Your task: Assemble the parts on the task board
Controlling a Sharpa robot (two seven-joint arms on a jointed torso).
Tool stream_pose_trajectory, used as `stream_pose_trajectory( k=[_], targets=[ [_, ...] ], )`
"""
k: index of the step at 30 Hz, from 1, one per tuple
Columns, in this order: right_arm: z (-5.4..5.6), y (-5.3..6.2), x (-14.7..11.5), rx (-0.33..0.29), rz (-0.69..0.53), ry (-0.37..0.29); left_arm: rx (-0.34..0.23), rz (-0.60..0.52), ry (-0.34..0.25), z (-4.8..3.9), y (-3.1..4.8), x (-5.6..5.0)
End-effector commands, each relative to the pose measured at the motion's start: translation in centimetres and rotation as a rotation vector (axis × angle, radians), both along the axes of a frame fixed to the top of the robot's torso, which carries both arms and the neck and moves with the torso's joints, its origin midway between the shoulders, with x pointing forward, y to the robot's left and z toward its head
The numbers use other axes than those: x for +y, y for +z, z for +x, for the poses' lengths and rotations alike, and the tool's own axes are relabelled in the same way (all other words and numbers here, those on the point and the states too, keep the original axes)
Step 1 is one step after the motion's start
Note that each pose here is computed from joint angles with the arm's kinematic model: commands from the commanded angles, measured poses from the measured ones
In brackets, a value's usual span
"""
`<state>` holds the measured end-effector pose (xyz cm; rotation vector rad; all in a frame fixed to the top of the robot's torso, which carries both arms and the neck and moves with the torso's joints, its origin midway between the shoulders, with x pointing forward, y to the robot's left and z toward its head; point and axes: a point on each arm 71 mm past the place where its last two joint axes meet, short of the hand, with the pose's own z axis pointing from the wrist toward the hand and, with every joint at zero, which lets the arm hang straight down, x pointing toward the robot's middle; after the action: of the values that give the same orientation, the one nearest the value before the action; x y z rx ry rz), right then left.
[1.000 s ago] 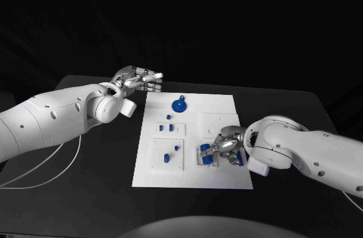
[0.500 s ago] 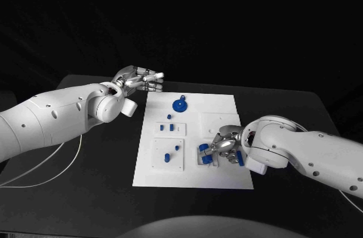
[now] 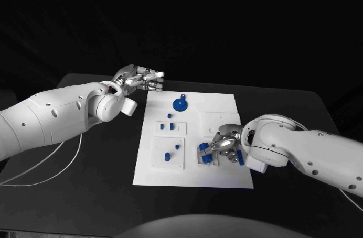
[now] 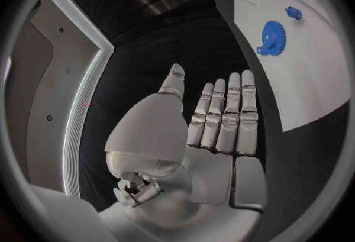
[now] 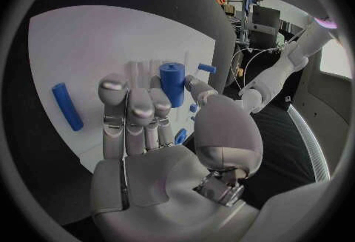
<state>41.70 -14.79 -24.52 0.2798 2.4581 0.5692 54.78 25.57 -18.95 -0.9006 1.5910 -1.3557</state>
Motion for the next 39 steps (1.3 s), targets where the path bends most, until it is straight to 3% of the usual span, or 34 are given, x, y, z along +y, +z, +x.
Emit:
stream_pose_trajectory(
  k=[1, 39],
  targets=[
    [-0.17, -0.75, -0.62, 0.024, -0.091, -0.013, 0.001, -0.003, -0.021, -0.09, 0.02, -0.23],
    [-0.91, -0.21, -0.39, 0.020, -0.054, -0.017, 0.004, 0.007, -0.023, -0.08, -0.03, -0.07]
  ],
)
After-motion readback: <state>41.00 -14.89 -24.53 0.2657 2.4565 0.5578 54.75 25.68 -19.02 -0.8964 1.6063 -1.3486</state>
